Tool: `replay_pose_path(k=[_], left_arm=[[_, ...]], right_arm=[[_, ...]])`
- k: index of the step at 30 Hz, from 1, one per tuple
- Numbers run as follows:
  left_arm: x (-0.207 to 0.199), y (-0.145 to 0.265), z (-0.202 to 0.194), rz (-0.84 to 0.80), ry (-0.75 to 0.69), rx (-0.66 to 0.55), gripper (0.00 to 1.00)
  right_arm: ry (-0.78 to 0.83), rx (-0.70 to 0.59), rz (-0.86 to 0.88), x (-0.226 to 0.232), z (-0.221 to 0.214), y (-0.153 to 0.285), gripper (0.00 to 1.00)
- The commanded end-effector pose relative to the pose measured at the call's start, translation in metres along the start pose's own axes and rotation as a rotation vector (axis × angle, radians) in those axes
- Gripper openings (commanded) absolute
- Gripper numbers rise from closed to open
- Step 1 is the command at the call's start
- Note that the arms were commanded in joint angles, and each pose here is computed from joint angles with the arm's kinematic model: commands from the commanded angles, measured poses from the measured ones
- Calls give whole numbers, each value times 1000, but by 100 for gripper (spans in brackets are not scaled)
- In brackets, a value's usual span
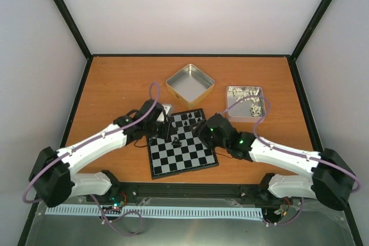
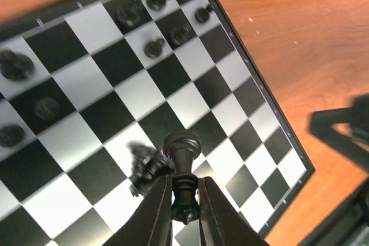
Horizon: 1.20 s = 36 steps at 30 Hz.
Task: Set up the chess pieces on the board
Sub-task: Place the chess piece on the chessboard.
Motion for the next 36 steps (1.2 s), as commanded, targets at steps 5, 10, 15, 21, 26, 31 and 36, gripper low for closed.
replay_pose_path(k=[5, 10, 15, 21, 26, 31, 36], left_arm=[[16, -4, 54, 230, -102, 138, 10], [20, -31, 66, 287, -122, 252, 9], [28, -52, 69, 329, -121, 321, 10], [34, -70, 73, 367, -111, 359, 14], [39, -83, 76, 389, -116, 380, 14], [42, -90, 82, 414, -122, 380, 14], [41, -91, 86, 421, -121, 370, 28]], right_arm=[[224, -267, -116, 3, 40, 48, 62], [263, -301, -140, -2, 45, 57, 62], [295, -318, -163, -6, 48, 61, 62], [301, -322, -169, -10, 49, 61, 62], [295, -315, -174, -13, 48, 59, 62], [287, -314, -184, -16, 48, 58, 62], [285, -310, -182, -16, 47, 56, 62]])
Point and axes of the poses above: each gripper's point midway between its finger pads, its own y axis back along the fingers, its own x axis along the line the jaws close on, z = x × y, the point moved 5 cm from there along y, back along the fingers, and after that the axes turned 3 degrees about y, right-handed, at the moved point
